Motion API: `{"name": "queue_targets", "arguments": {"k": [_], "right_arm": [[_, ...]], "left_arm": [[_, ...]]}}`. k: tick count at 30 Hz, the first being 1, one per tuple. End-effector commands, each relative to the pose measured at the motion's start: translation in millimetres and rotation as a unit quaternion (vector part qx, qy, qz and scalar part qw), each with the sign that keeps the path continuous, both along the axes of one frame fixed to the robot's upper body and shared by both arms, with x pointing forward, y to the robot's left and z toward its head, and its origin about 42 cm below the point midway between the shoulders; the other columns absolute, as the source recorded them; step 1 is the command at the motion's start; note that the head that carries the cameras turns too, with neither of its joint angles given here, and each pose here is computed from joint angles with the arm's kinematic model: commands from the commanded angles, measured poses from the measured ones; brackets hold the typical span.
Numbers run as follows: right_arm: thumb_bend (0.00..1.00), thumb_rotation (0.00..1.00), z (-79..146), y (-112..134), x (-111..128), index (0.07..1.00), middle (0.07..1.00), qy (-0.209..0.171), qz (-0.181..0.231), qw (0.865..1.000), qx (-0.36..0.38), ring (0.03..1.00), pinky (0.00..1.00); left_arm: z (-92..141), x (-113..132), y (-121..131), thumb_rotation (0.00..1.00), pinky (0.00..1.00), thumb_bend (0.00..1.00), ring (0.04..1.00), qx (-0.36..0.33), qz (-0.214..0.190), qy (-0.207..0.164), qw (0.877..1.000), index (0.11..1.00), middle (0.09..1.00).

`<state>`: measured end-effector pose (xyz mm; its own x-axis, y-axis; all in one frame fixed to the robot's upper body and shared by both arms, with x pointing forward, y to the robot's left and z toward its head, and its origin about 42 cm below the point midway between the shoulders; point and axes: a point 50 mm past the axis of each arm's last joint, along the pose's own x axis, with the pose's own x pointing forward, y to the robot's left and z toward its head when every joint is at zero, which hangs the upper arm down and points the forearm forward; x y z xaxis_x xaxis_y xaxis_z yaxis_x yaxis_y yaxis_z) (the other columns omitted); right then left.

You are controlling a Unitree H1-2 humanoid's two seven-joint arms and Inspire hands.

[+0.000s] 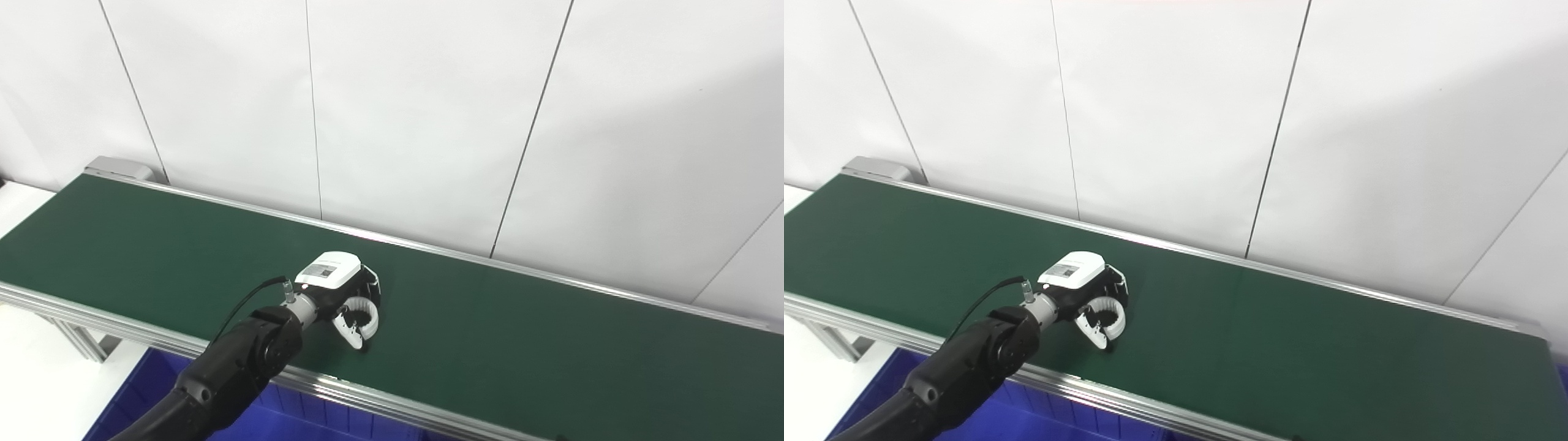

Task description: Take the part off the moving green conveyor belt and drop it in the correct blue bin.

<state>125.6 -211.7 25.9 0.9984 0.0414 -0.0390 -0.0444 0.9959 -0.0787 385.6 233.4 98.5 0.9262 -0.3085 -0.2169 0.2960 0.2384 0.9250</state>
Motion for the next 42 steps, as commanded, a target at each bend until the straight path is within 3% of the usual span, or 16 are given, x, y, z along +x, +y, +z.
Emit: {"name": "queue_targets", "arguments": {"k": [1,11,17,20,26,27,31,34,42], "right_arm": [[0.37,0.72,11.8,1.3,1.4,0.871,0.811,-0.04,0.002,0.999,0.008,0.755,0.65],[0.34,0.71,10.6,0.5,2.4,0.872,0.811,-0.039,0.003,0.999,0.009,0.752,0.65],[0.33,0.71,9.8,0.9,2.8,0.874,0.81,-0.038,0.003,0.999,0.007,0.752,0.65],[0.32,0.71,9.7,0.8,3.6,0.874,0.809,-0.039,0.004,0.999,0.005,0.75,0.64],[0.31,0.69,8.8,0.2,5.6,0.871,0.808,-0.038,0.004,0.999,0.006,0.749,0.64],[0.31,0.68,8.4,-0.3,6.1,0.871,0.808,-0.038,0.004,0.999,0.006,0.748,0.64],[0.3,0.67,8.1,-1.8,7.5,0.873,0.81,-0.038,0.004,0.999,0.009,0.752,0.65],[0.3,0.67,8.0,-4.0,8.5,0.87,0.806,-0.038,0.004,0.999,0.01,0.749,0.64],[0.3,0.67,8.2,-10.8,10.7,0.87,0.804,-0.039,0.001,0.999,0.007,0.746,0.64]], "left_arm": [[9.1,7.0,10.0,0.0,0.52,0.5,0.479,0.013,0.011,-0.015,1.0,0.472,0.489],[14.1,5.8,7.3,0.0,0.55,0.5,0.489,0.006,0.008,-0.017,1.0,0.463,0.497],[44.9,-7.8,6.1,0.0,0.57,0.5,0.497,-0.035,0.017,-0.048,0.998,0.47,0.482],[61.4,-17.4,5.1,0.0,0.52,0.5,0.482,-0.063,0.017,-0.066,0.996,0.477,0.478],[83.6,-36.4,0.4,0.0,0.56,0.5,0.48,-0.093,0.016,-0.079,0.992,0.474,0.486],[87.1,-42.4,-0.6,0.0,0.55,0.5,0.478,-0.107,0.017,-0.084,0.991,0.474,0.484],[95.9,-65.6,-1.6,0.0,0.4,0.5,0.423,-0.171,0.015,-0.099,0.98,0.502,0.482],[99.8,-82.9,-5.3,0.0,0.39,0.49,0.434,-0.214,0.014,-0.105,0.971,0.493,0.491],[95.1,-127.5,-14.5,0.0,0.41,0.48,0.452,-0.253,0.042,-0.118,0.959,0.475,0.507]]}}
